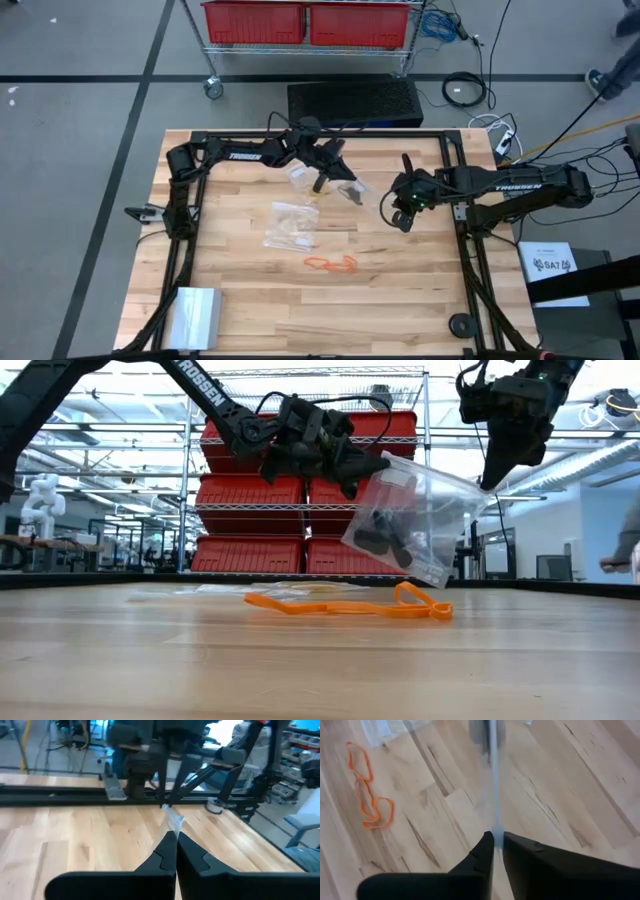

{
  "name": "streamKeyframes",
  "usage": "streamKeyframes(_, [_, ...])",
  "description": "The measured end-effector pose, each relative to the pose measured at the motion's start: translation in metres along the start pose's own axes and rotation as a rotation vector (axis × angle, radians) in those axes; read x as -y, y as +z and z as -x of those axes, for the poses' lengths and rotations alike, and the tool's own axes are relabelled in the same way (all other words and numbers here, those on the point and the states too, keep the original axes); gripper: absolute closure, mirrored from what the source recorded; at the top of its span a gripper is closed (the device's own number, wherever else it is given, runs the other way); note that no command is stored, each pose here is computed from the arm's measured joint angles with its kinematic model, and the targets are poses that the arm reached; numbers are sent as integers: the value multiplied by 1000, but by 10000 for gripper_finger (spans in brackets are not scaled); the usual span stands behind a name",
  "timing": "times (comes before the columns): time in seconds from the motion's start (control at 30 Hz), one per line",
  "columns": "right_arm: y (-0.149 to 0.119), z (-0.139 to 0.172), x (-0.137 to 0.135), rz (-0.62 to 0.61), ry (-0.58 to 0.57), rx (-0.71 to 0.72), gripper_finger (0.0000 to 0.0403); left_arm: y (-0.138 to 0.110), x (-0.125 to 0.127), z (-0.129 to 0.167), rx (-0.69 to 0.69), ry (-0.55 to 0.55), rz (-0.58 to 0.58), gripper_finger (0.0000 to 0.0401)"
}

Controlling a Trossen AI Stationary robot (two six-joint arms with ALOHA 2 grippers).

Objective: Sort rubber bands
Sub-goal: Close the zip bag

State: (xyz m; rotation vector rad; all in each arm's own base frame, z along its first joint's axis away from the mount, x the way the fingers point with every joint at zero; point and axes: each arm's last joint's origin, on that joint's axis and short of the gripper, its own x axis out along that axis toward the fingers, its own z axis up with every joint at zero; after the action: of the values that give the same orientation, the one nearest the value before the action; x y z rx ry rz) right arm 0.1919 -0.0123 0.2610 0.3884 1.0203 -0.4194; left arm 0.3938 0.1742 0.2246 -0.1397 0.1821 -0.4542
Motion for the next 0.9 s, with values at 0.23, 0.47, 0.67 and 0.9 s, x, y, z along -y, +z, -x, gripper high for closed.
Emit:
streamKeyframes(0.23, [5, 9, 0, -3, -15, 11, 308, -15, 5, -12, -146, 226, -66, 385])
streamKeyframes(0.47, [9, 14, -1, -1, -33, 45, 253, -11, 21, -34, -122, 243, -185, 311])
streamKeyframes(0.67, [13, 6, -1, -26, -132, 92, 253, -4, 17, -33, -99, 363, -207, 245])
streamKeyframes(0.9, [14, -54, 1, -3, -138, 230, 338, 24, 20, -6, -132, 414, -192, 260])
